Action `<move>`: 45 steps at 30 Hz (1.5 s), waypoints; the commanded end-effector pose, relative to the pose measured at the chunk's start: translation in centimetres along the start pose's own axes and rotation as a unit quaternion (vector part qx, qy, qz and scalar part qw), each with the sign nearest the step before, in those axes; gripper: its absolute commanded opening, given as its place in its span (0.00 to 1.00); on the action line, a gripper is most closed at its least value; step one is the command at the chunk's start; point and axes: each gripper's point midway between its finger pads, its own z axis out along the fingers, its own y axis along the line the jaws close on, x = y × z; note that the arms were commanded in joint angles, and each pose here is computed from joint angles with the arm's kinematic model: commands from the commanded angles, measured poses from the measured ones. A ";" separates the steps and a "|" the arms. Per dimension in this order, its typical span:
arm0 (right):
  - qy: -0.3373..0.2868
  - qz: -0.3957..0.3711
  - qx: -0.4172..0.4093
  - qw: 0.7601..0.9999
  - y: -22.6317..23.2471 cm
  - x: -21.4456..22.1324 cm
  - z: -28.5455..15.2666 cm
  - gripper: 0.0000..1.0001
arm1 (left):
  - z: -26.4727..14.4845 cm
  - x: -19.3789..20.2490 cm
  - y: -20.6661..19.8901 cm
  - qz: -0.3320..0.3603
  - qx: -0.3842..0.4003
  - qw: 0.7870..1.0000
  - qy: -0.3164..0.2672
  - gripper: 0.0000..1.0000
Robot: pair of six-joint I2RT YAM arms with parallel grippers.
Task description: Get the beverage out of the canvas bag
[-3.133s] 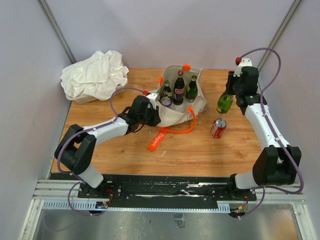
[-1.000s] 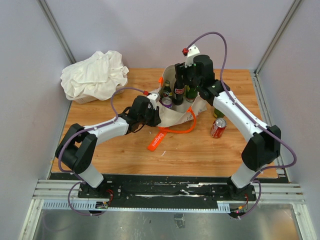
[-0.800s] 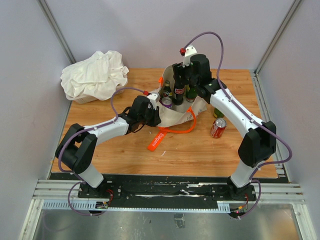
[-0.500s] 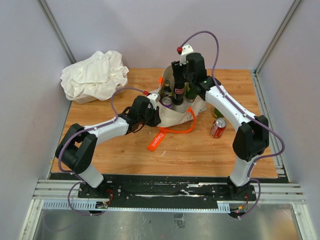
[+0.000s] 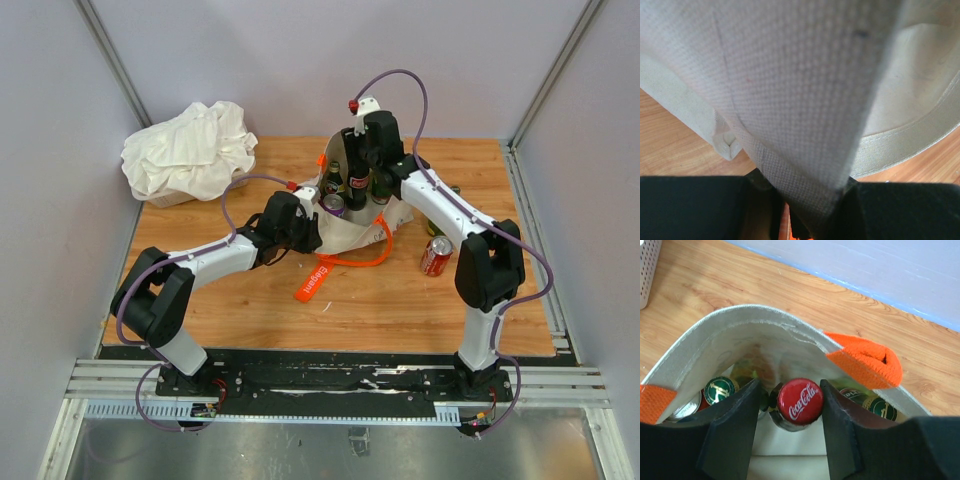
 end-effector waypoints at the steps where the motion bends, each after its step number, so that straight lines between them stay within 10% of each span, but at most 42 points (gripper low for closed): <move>1: -0.027 0.017 0.025 0.999 -2.0 -1.6 1.3 0.46 | 0.3 2.4 -0.3 0.008 0.005 0.999 0.048 0.11; 5: -0.019 0.018 0.033 0.999 -2.4 -0.8 1.8 0.02 | 0.4 2.3 -0.3 0.008 0.003 0.999 0.048 0.11; 31: -0.263 -0.059 -0.030 0.963 -1.6 -22.8 -14.4 0.01 | 1.0 2.0 -0.4 0.013 0.008 0.999 0.044 0.11; 45: -0.341 -0.038 0.184 0.921 -13.9 -24.6 -27.5 0.01 | 0.8 2.1 -0.6 0.012 0.014 0.999 0.040 0.11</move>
